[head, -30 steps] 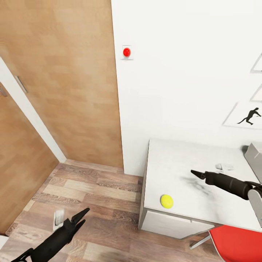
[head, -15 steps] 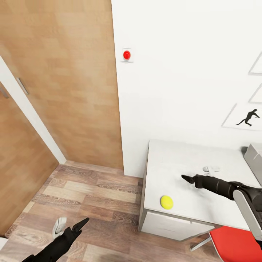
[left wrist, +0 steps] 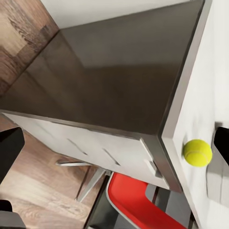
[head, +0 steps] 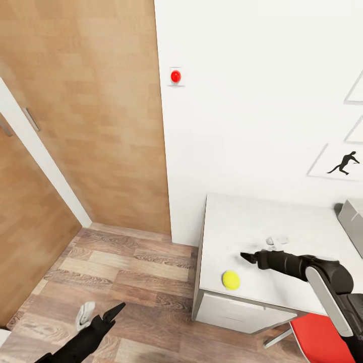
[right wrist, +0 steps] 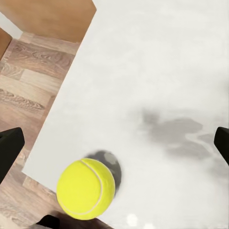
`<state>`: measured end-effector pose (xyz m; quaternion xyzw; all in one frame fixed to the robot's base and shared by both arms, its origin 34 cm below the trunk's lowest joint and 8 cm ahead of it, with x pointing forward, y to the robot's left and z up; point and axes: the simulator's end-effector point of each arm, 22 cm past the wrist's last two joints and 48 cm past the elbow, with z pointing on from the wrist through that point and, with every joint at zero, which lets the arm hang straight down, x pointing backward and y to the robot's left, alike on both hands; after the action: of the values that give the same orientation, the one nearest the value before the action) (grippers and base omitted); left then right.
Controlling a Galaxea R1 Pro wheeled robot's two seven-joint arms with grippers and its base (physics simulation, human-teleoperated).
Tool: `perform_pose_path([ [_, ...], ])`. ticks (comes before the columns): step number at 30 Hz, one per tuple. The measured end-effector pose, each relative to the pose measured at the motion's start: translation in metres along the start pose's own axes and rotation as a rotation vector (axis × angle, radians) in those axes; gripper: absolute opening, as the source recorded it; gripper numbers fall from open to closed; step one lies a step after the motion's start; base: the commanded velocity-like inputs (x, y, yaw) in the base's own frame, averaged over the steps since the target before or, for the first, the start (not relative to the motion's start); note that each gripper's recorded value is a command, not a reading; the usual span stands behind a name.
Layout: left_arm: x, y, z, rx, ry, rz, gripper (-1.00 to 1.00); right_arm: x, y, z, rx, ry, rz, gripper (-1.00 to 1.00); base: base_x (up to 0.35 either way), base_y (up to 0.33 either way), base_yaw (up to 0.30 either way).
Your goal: Put all the toys in the child's room - the three board games (two on the bed and one on the table), the two jigsaw puzzles on the table, and the tennis ball on the table - inside the toy box on the table in the child's room.
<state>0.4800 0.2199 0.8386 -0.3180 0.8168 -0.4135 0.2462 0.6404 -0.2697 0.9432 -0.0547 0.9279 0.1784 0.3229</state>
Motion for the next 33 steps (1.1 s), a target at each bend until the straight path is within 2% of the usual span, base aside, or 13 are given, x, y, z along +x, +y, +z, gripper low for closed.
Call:
perform_pose_path([
  [9, -0.002, 0.01, 0.006, -0.019, 0.002, -0.012, 1.0, 0.024, 0.018, 0.007, -0.027, 0.098, 0.013, 1.0, 0.0, 0.0, 0.0],
  [27, -0.003, 0.018, 0.008, -0.035, 0.001, -0.021, 1.0, 0.034, 0.037, 0.015, -0.053, 0.126, -0.012, 1.0, 0.0, 0.0, 0.0],
  [33, -0.003, 0.018, 0.008, -0.035, 0.001, -0.021, 1.0, 0.039, 0.038, 0.019, -0.034, 0.142, -0.031, 1.0, 0.0, 0.0, 0.0],
])
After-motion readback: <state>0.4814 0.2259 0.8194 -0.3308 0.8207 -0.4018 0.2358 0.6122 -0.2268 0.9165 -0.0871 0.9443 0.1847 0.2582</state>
